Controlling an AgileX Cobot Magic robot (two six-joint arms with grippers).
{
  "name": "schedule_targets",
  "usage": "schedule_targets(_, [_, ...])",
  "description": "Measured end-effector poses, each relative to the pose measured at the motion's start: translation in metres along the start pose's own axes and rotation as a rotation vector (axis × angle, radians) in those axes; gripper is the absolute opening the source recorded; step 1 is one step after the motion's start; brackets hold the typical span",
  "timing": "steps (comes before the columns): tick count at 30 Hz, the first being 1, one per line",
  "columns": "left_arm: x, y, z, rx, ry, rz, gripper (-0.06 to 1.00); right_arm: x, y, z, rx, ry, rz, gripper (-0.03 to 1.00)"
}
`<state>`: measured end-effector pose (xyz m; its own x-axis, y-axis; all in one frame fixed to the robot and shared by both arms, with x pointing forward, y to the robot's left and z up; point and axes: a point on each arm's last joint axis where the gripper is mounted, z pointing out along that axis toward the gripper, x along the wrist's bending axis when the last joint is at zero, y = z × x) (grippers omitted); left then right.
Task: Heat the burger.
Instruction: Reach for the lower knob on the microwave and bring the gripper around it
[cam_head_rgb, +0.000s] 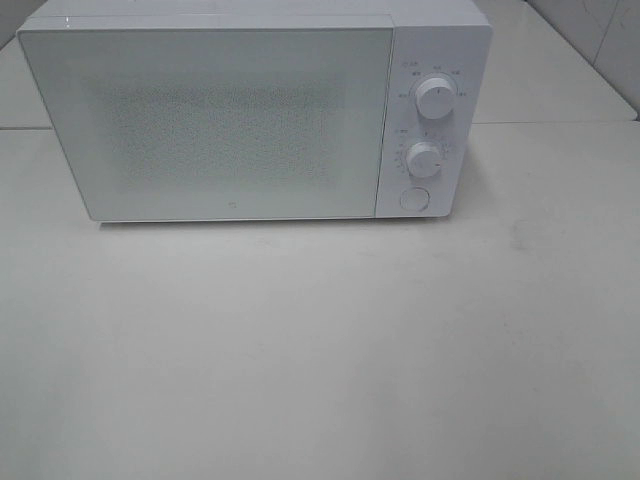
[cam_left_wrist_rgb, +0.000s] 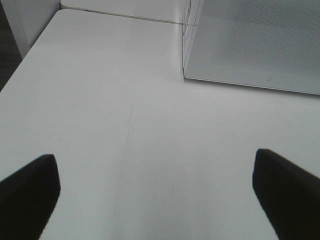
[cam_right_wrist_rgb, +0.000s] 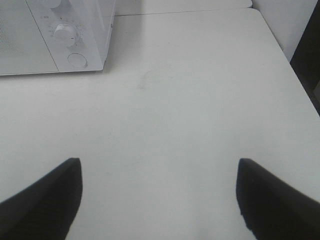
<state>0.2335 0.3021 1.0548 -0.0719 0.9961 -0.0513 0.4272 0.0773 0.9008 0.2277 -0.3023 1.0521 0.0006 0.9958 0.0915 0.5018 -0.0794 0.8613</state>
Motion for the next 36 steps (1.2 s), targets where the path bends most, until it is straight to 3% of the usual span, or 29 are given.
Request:
schedule_targets(28, [0.000, 0.000, 0.000, 0.000, 0.000, 0.000, 0.99, 0.000, 0.000, 0.000, 0.000, 0.000, 0.000, 0.76])
schedule_targets(36, [0.000, 0.000, 0.000, 0.000, 0.000, 0.000, 0.99, 0.002, 0.016, -0.005, -0.089, 0.012, 0.000, 0.76])
